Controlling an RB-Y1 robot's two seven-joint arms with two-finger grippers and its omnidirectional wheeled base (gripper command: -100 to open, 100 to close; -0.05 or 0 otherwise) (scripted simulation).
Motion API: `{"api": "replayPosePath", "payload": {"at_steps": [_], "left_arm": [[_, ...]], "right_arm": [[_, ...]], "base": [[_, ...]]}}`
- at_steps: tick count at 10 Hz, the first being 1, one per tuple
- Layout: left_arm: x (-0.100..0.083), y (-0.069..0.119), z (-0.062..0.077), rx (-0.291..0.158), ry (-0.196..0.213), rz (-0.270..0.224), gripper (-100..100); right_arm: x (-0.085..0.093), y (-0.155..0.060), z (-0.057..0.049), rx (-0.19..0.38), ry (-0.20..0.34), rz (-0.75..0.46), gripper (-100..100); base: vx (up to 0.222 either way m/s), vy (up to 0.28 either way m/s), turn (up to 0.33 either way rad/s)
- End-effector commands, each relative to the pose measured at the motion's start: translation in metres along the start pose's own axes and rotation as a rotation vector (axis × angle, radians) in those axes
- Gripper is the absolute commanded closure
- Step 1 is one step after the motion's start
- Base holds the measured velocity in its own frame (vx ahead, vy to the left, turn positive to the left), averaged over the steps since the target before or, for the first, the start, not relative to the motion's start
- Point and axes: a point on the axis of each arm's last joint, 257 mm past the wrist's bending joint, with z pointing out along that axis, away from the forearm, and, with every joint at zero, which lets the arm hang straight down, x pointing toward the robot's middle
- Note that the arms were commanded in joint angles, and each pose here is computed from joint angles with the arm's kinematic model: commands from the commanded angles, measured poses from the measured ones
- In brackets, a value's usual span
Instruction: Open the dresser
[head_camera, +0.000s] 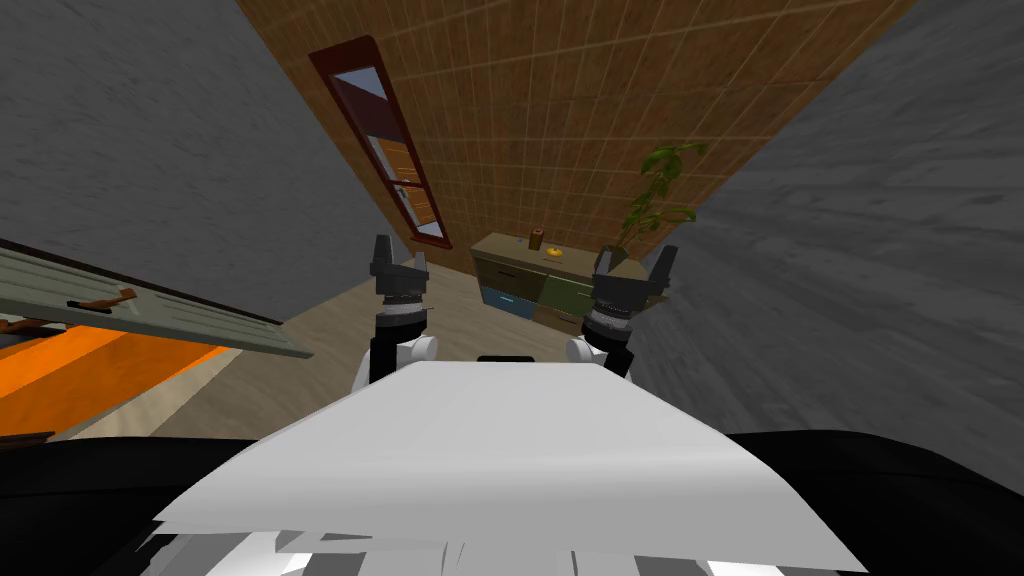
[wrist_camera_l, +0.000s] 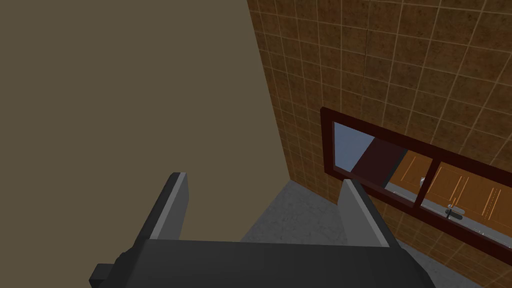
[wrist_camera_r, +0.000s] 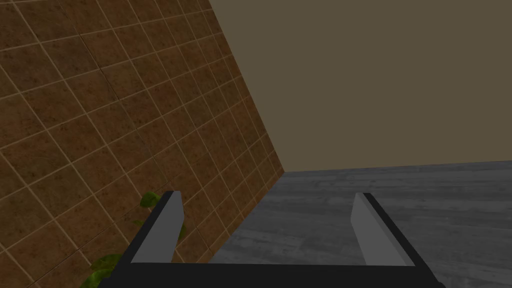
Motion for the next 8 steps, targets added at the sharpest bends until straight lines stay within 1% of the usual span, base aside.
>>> {"api": "replayPosePath", "payload": {"at_steps": [1,8], "left_arm": [[0.0000,0.0000,0.0000,0.000,0.000,0.000,0],[0.0000,-0.0002,0.0000,0.000,0.000,0.000,0]], "right_arm": [[0.0000,0.0000,0.0000,0.000,0.000,0.000,0],[0.0000,0.0001,0.0001,0.000,0.000,0.000,0]], "base": [[0.000,0.000,0.000],[0.000,0.000,0.000]]}}
